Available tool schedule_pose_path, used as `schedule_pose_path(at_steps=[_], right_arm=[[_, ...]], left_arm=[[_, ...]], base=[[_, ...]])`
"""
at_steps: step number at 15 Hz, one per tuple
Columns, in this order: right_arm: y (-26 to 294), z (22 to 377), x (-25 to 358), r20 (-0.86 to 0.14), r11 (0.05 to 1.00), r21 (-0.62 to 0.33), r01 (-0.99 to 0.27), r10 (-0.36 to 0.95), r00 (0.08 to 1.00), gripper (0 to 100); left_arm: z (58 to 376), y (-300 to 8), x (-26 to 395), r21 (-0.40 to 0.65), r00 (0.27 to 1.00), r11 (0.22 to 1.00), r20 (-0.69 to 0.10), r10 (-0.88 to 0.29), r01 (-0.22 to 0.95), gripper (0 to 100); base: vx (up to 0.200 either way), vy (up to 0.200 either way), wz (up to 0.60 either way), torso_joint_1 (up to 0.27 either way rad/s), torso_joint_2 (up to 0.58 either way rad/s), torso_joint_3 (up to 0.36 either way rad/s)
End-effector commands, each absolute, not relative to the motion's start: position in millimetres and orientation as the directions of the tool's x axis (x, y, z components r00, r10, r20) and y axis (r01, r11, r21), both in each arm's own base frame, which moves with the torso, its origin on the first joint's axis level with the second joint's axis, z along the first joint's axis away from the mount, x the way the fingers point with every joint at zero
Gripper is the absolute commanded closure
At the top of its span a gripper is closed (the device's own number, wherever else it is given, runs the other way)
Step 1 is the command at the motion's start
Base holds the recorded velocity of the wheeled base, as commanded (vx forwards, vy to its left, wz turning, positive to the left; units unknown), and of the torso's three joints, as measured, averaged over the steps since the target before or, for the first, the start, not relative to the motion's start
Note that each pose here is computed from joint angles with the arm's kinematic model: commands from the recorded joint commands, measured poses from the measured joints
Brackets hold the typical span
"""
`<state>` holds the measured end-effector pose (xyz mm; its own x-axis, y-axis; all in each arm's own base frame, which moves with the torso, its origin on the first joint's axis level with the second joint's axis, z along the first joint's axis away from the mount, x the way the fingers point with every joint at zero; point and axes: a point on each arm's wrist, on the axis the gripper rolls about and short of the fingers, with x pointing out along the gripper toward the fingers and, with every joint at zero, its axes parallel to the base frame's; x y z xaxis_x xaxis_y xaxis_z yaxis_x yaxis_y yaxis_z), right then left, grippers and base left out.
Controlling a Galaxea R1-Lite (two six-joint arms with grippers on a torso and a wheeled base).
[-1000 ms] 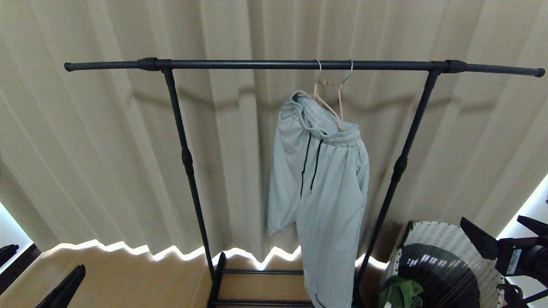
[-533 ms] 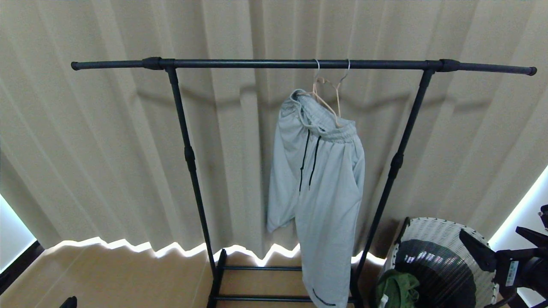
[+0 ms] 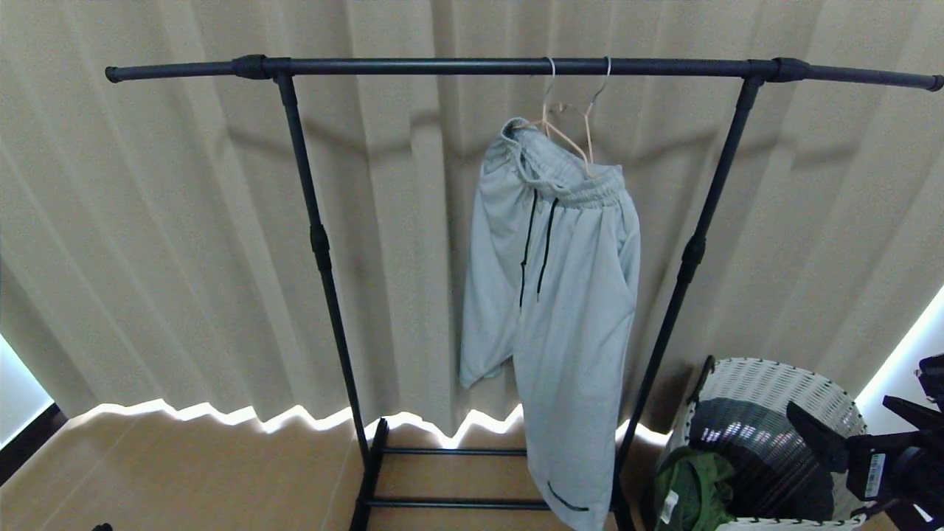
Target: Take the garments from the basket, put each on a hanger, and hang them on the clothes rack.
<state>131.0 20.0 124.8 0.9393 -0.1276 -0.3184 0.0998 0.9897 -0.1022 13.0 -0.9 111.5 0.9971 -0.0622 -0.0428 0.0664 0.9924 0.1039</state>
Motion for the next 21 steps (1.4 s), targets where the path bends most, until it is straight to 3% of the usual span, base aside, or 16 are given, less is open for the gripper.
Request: schedule_pose_path(at_steps=[1, 5, 7, 11, 14, 19, 21], right_arm=[[19, 119, 128, -0.341, 0.989, -0.11, 0.097, -0.129, 0.931, 0], [13, 112, 109, -0.33, 0.986, -0.11, 0.126, -0.156, 0.931, 0], [10, 117, 97, -0.27, 0.983, -0.096, 0.154, -0.175, 0.947, 0], [2, 114, 51, -0.222, 0.987, -0.071, 0.147, -0.159, 0.962, 0], [-6, 92, 9, -0.206, 0.986, -0.068, 0.15, -0.161, 0.965, 0], [-8, 86, 0, -0.206, 0.921, -0.032, 0.389, -0.387, 0.899, 0], [-7, 86, -7, -0.133, 0.908, 0.014, 0.419, -0.414, 0.9, 0]], left_arm=[[107, 0, 2, 0.093, 0.999, 0.995, 0.006, -0.043, 0.042, 0], [87, 1, -18, 0.095, 0.998, 0.995, 0.037, -0.044, 0.041, 0], [88, 1, -18, 0.09, 0.998, 0.995, 0.04, -0.049, 0.045, 0], [87, 0, -18, 0.049, 0.994, 0.993, 0.031, -0.109, 0.107, 0], [87, 0, -18, 0.013, 0.994, 0.994, 0.031, -0.109, 0.108, 0], [87, -1, -18, 0.019, 0.992, 0.992, 0.031, -0.124, 0.123, 0], [87, -1, -18, 0.019, 0.992, 0.992, 0.031, -0.125, 0.125, 0]], base=[[0.0, 0.0, 0.0, -0.139, 0.46, 0.33], [0.0, 0.0, 0.0, -0.115, 0.46, 0.343], [0.0, 0.0, 0.0, -0.085, 0.44, 0.364], [0.0, 0.0, 0.0, -0.019, 0.33, 0.279], [0.0, 0.0, 0.0, -0.02, 0.11, 0.12], [0.0, 0.0, 0.0, 0.0, 0.0, 0.0], [0.0, 0.0, 0.0, 0.0, 0.0, 0.0]])
